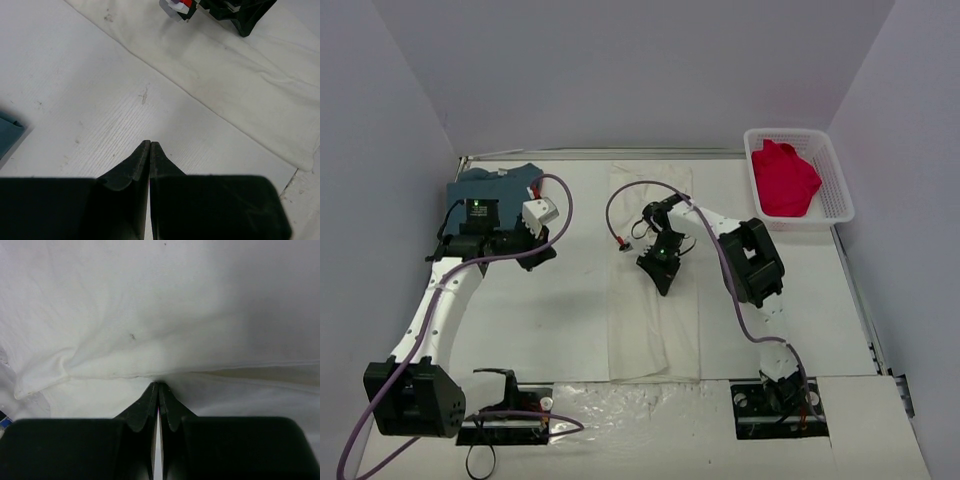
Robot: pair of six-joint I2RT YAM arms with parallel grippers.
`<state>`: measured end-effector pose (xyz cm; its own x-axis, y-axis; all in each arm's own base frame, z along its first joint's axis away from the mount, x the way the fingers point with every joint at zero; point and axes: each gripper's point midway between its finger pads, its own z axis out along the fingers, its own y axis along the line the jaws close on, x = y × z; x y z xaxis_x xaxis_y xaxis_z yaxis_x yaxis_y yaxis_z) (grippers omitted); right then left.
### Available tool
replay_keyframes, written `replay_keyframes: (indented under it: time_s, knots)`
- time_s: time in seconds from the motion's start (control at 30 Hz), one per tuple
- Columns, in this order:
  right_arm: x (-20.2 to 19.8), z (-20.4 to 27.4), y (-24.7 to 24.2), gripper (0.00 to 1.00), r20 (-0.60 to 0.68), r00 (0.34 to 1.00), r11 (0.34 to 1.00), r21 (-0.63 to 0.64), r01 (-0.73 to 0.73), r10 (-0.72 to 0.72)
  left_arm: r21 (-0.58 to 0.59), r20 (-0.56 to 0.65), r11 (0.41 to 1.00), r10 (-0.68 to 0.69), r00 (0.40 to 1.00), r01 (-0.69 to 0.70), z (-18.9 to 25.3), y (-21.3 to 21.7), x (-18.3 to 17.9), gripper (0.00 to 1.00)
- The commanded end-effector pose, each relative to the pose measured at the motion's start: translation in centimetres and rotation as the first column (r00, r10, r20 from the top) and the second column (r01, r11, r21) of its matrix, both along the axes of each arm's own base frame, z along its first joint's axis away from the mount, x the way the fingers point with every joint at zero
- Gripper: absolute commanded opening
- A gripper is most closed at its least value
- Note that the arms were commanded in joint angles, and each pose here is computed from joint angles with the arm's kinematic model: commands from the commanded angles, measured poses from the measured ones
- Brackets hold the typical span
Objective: Fold and stack the t-shirts
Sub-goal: Grab the bottom of the folded rectangular tshirt with both arms
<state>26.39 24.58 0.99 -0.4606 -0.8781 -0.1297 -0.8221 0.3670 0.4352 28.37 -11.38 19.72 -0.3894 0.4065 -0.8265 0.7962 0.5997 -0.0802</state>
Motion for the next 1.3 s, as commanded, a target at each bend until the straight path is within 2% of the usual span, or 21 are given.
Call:
replay_keyframes:
  time_s: [0.0,0.27,0.67,0.9,1.07,1.17,1.27]
  knots:
    - [1.5,-1.3,-0.7,0.0,0.018,0.999,0.999,-0.032,-0.031,0.032,0.007,0.025,1.0,-0.007,1.0,0.007,0.4,0.2,0.3,0.02]
    - [5.1,-3.6,-0.4,0.0,0.038,0.999,0.999,-0.029,0.017,-0.016,0.024,0.014,1.0,0.006,1.0,-0.006,0.0,0.5,0.8,0.03]
    - [16.3,-4.1,-0.4,0.0,0.244,0.957,0.987,0.01,0.16,-0.157,0.055,-0.024,0.998,0.014,1.0,-0.012,-1.5,0.9,1.9,0.02]
    - [20.2,-3.5,-0.7,0.0,0.351,0.918,0.982,0.03,0.184,-0.183,0.072,-0.059,0.997,0.015,0.998,-0.011,-2.3,1.1,2.6,0.03]
    - [19.7,-2.1,-0.7,0.0,0.345,0.921,0.983,0.054,0.175,-0.183,0.092,-0.078,0.996,0.018,0.997,-0.011,-2.8,1.4,2.3,0.02]
    - [17.6,1.1,-1.2,0.0,0.321,0.93,0.983,0.1,0.152,-0.176,0.089,-0.085,0.995,-0.025,0.996,0.033,-2.6,1.2,1.2,0.03]
    - [14.9,5.7,-1.9,0.12,0.328,0.929,0.98,0.16,0.123,-0.17,0.031,-0.044,0.995,-0.089,0.995,0.09,-1.5,0.4,-0.1,0.19]
